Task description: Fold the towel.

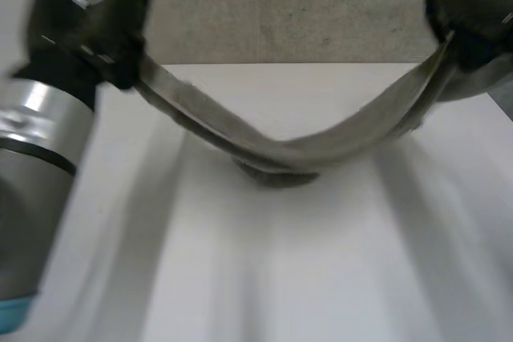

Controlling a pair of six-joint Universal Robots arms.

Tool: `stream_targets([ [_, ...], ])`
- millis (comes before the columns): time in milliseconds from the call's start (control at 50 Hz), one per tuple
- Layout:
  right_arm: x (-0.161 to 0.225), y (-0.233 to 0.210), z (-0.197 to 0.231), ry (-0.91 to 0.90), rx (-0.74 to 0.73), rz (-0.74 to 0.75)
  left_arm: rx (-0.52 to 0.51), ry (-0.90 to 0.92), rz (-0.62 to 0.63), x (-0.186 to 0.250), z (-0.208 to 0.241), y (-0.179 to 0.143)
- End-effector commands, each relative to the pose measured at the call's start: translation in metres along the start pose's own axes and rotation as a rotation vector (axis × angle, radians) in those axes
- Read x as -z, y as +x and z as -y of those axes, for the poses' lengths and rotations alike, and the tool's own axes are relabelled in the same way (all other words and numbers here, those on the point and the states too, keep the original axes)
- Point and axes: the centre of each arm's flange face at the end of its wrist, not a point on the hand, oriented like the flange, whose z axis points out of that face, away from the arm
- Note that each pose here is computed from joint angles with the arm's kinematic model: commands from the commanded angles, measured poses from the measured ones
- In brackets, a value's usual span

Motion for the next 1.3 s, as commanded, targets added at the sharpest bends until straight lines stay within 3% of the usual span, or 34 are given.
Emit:
stream_targets([
  [20,0.019,0.018,0.024,0.037,0.096,-0.056,0.084,0.016,0.092,-0.002,0.012,-0.033],
  [140,-0.004,-0.015,-0.024,-0.104,0.250,0.106,0.057,-0.119,0.118,-0.013,-0.030,-0.042],
  [180,-0.017,-0.038,-0.048,-0.156,0.306,0.202,0.047,-0.224,0.079,-0.022,-0.066,-0.032],
  [300,-0.042,-0.057,-0.074,-0.191,0.337,0.260,0.043,-0.302,0.008,-0.035,-0.101,-0.014],
  [420,-0.098,-0.042,-0.058,0.011,0.415,0.040,0.056,-0.161,0.033,-0.094,-0.083,-0.019],
  [460,-0.120,-0.023,-0.021,0.244,0.472,-0.190,0.077,-0.006,0.086,-0.123,-0.044,-0.032],
  [480,-0.120,-0.023,-0.021,0.246,0.472,-0.191,0.078,-0.005,0.087,-0.124,-0.044,-0.032],
  [520,-0.129,-0.009,0.006,0.452,0.481,-0.399,0.134,0.193,0.158,-0.145,0.003,-0.053],
  [640,-0.109,0.000,0.036,0.590,0.422,-0.486,0.261,0.425,0.257,-0.156,0.043,-0.086],
  [740,-0.097,-0.007,0.027,0.502,0.349,-0.378,0.322,0.426,0.264,-0.157,0.031,-0.091],
  [840,-0.088,-0.040,-0.022,0.283,0.258,-0.151,0.348,0.173,0.191,-0.127,-0.040,-0.064],
  [900,-0.080,-0.061,-0.049,0.199,0.237,-0.050,0.347,0.120,0.176,-0.118,-0.062,-0.058],
  [1000,-0.064,-0.094,-0.086,0.112,0.207,0.087,0.323,-0.031,0.145,-0.076,-0.143,-0.046],
  [1100,-0.043,-0.123,-0.117,0.023,0.173,0.203,0.315,-0.121,0.118,-0.044,-0.185,-0.042],
  [1300,-0.022,-0.158,-0.162,-0.106,0.117,0.324,0.332,-0.259,0.063,-0.005,-0.215,-0.030],
])
